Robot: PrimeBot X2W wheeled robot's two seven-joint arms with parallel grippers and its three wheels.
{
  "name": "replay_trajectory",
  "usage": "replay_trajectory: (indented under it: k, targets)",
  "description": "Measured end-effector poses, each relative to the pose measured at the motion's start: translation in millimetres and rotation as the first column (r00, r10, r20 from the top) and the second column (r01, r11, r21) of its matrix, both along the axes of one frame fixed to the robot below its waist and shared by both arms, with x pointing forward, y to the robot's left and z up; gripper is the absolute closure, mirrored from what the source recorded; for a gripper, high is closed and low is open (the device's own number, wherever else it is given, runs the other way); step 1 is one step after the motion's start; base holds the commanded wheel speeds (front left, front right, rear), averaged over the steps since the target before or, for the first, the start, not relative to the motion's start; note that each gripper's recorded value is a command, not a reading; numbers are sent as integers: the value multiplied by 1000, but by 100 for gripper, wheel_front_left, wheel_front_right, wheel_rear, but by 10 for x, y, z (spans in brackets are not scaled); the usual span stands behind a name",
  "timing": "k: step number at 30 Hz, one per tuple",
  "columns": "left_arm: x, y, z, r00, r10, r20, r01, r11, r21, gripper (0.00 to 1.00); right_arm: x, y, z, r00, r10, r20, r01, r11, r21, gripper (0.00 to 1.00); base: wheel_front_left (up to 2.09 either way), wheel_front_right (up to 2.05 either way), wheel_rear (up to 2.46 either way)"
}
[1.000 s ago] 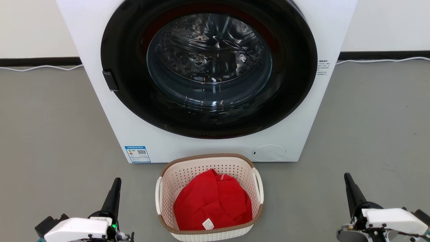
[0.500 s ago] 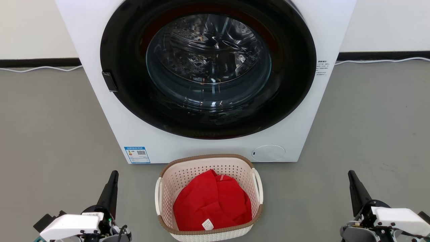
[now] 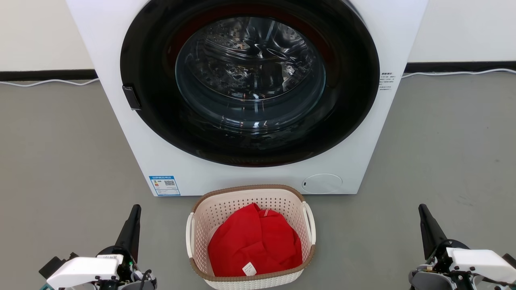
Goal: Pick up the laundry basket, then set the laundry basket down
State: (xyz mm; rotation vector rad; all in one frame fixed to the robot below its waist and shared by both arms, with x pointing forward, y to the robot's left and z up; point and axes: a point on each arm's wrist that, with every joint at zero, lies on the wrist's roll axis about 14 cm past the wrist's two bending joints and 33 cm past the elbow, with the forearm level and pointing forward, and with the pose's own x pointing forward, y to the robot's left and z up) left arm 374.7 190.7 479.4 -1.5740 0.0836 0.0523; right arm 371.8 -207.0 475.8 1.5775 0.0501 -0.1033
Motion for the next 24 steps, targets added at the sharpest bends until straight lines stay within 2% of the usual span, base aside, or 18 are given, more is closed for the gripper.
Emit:
replay_trajectory:
  k: [24]
  targets:
    - [-1,-5,0,1000,-1,0,1,1000,-5,100,-2,-21,1,1000,-6,1,6,1000,4,100,0,0,0]
